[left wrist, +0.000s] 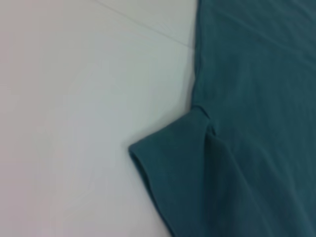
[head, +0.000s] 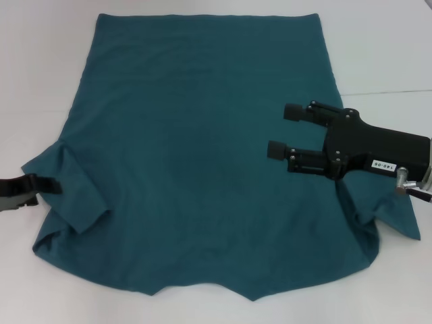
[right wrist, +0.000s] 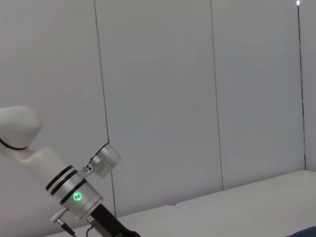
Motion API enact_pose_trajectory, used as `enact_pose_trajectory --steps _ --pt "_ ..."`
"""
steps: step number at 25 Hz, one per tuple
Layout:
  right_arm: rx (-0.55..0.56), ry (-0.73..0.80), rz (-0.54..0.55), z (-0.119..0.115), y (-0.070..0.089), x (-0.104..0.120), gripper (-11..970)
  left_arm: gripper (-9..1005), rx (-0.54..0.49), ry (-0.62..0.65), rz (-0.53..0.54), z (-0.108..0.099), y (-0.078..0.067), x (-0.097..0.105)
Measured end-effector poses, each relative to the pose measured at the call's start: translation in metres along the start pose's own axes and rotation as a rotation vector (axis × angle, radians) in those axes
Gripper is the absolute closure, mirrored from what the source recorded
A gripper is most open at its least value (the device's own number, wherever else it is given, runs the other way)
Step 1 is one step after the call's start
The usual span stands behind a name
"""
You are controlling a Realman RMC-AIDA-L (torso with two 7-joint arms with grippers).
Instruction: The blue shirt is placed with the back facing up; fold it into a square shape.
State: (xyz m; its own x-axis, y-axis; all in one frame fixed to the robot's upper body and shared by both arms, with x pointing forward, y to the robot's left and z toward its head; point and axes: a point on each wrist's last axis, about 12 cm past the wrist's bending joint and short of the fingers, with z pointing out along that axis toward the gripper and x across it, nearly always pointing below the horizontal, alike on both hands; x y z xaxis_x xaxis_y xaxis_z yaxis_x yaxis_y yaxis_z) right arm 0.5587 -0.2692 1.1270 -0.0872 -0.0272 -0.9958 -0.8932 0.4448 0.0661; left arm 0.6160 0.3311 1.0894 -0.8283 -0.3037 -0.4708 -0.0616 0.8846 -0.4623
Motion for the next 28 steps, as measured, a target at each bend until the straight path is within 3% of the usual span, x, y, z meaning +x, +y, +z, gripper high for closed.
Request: enact_pose_trajectory --steps 5,23,28 --pt "0.007 -0.005 -0.001 -0.0009 -0.0003 0.0001 78 417 0.007 0.017 0.001 0.008 -0.0058 0.0026" --pt "0.01 -0.008 -0.004 -0.0002 -0.0009 -0.0004 78 415 -0.017 0.028 0.007 0.0076 -0.0021 0.003" --pt "0.008 -0.008 -0.005 0.0003 -0.001 -0.0009 77 415 -0.007 0.032 0.014 0.0099 -0.0075 0.0024"
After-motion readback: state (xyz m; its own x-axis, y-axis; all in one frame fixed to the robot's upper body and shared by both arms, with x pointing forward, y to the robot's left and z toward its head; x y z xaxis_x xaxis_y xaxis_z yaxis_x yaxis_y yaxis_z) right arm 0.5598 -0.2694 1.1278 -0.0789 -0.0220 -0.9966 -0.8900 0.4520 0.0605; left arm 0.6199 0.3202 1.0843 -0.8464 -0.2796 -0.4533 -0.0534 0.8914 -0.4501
